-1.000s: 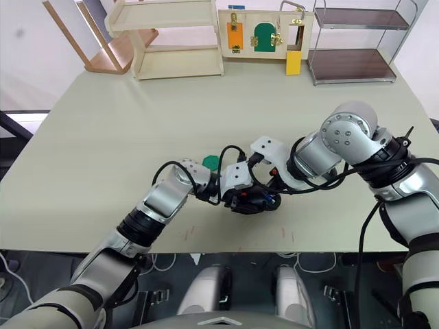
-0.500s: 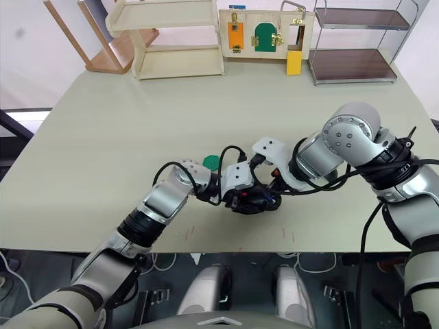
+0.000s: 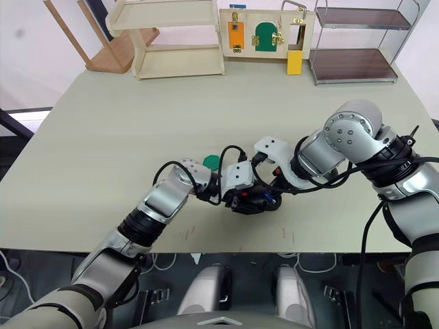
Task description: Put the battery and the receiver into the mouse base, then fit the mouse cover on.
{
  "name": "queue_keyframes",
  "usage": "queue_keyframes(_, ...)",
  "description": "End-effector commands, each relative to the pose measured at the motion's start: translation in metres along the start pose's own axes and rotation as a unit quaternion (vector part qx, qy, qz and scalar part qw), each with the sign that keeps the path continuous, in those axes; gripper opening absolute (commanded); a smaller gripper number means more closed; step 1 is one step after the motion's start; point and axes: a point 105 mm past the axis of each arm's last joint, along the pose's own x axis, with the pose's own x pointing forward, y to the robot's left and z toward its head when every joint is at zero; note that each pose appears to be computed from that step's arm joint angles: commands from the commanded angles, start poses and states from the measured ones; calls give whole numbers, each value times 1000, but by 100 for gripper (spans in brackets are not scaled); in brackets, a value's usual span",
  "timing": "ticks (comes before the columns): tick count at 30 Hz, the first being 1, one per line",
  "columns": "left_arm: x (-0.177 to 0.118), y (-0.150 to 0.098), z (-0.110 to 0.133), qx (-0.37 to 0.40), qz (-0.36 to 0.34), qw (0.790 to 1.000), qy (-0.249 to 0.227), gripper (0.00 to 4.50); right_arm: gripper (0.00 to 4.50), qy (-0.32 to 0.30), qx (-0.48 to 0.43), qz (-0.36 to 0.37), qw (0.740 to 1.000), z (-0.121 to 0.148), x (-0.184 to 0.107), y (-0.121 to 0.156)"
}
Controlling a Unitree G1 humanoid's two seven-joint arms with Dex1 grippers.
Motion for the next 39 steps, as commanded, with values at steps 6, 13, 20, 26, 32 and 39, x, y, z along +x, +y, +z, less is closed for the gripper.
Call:
queue_keyframes(6,9,-11,-16,-26,-24,999,28,301,0,-26,-10,-11,1000,13,-15,-2)
queue_keyframes(13,9,-12,-15,-28,-25,999,28,301,0,-26,-11,-11,1000,14,-17,-2)
queue_keyframes(20,9,-12,-15,-31,-25,999,27,301,0,-15,-12,-11,1000,9,-14,-2)
queue_keyframes(26,8,-12,-15,-32,-24,999,27,301,0,-10,-13,-8,1000,7,-11,-1)
queue_keyframes(32,8,-13,-16,-33,-25,999,30,301,0,-8,-8,-15,1000,5,-7,-4)
queue_keyframes(39,8,-13,-16,-35,-25,999,32,301,0,-9,-9,-14,1000,5,-5,-3)
